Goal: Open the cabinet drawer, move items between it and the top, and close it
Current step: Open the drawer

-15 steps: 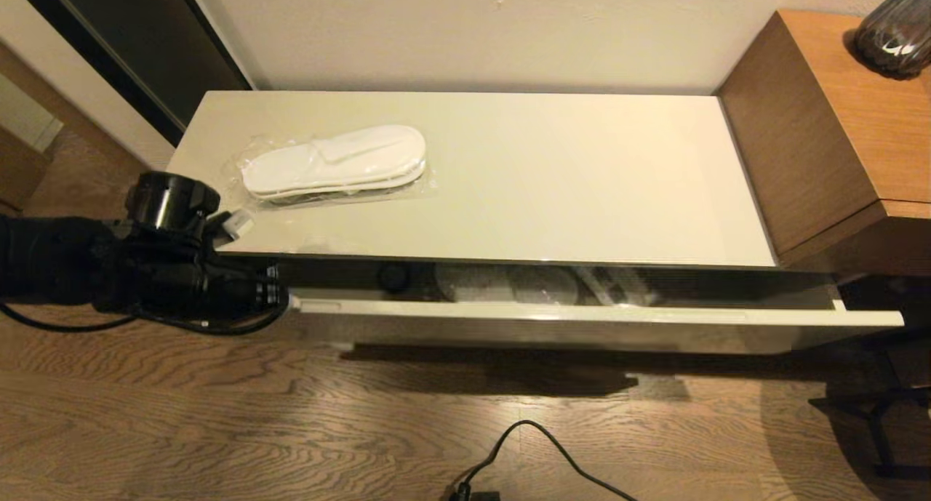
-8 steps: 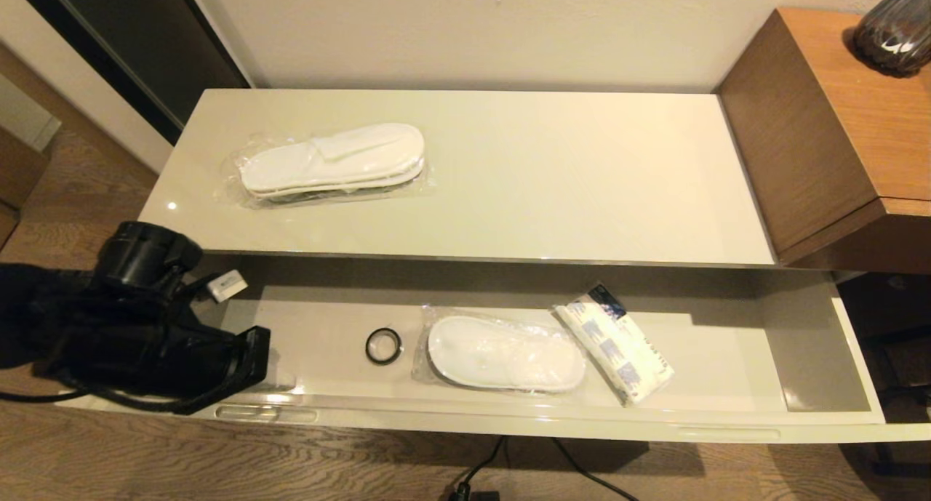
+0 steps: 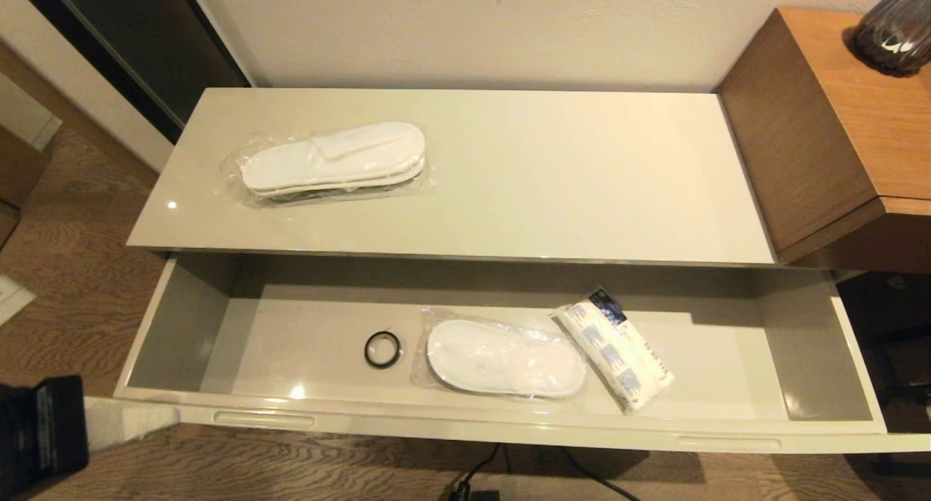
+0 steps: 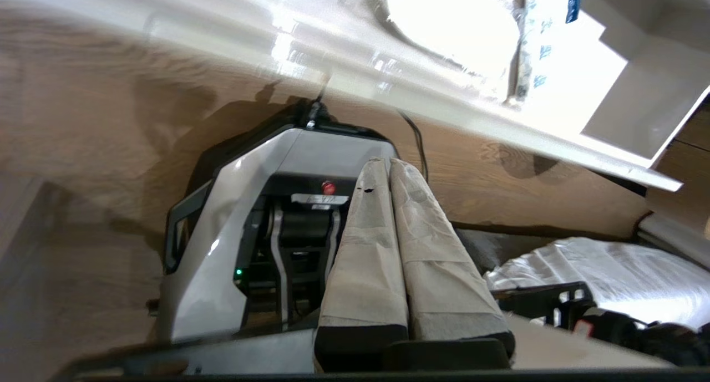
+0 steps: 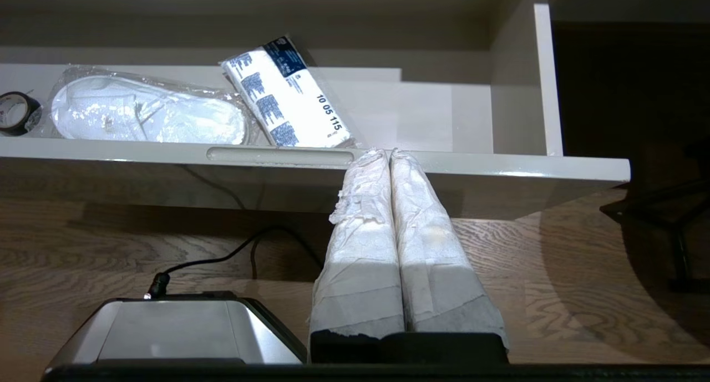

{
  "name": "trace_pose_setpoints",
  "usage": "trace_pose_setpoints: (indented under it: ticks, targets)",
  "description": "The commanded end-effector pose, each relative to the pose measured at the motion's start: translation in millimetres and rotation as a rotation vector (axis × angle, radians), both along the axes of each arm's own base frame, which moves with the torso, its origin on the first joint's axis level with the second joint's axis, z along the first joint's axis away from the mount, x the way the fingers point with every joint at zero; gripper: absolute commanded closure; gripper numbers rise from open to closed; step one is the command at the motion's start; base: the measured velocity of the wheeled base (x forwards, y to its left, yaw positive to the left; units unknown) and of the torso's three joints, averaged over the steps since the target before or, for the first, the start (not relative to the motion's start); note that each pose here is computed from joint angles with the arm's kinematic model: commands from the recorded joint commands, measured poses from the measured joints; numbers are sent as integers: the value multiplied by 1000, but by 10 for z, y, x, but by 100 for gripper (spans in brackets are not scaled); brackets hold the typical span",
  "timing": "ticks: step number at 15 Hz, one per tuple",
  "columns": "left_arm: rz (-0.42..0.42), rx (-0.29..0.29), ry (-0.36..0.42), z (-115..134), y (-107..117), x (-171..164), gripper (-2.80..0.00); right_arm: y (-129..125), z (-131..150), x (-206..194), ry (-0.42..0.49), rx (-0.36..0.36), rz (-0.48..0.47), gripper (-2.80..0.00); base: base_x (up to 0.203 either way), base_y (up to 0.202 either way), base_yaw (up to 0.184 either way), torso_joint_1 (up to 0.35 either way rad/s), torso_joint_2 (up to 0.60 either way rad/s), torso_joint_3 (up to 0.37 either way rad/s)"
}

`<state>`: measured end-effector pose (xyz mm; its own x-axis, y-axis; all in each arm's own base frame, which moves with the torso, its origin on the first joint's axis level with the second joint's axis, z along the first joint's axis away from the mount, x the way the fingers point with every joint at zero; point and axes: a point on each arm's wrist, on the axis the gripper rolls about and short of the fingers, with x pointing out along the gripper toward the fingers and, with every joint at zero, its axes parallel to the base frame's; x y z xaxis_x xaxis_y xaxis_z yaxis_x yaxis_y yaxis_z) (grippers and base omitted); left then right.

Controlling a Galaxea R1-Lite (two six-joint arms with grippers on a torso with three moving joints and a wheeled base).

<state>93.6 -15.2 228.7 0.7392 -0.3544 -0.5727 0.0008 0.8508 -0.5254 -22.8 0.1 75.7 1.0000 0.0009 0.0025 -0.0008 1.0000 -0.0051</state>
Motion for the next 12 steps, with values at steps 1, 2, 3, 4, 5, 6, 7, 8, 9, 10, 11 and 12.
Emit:
trace_pose_setpoints:
  ticks: [1,2,3,4,5,6,7,8,9,10,11,12]
  targets:
    - [19,2,-56,-91,34,-306,0,0,1,1,1,-1,1,0,0,0,0,0,0,0]
    - [35,16,-34,-156,38,-305,0,0,1,1,1,-1,1,0,0,0,0,0,0,0]
    - [39,22,-24,-181,37,-275,0,0,0,0,0,-1,1,0,0,0,0,0,0,0]
    - [46,28,-7,-217,29,-163,0,0,1,0,-1,-1,1,0,0,0,0,0,0,0]
    - [54,37,30,-277,18,8,0,0,1,0,-1,-1,1,0,0,0,0,0,0,0]
    - [67,50,53,-344,2,251,0,0,1,0,0,-1,1,0,0,0,0,0,0,0]
    - [80,62,65,-426,-14,501,0,0,1,0,-1,0,1,0,0,0,0,0,0,0]
    - [89,72,83,-522,-30,728,0,0,1,0,-1,-1,1,0,0,0,0,0,0,0]
    - [96,81,94,-622,-43,932,0,0,1,0,-1,-1,1,0,0,0,0,0,0,0]
    - [99,90,109,-729,-56,1113,0,0,-1,1,2,1,1,0,0,0,0,0,0,0]
    - [103,98,115,-809,-65,1245,0,0,1,0,-1,1,1,0,0,0,0,0,0,0]
    - [111,106,119,-895,-74,1383,0,0,1,1,1,-1,1,0,0,0,0,0,0,0]
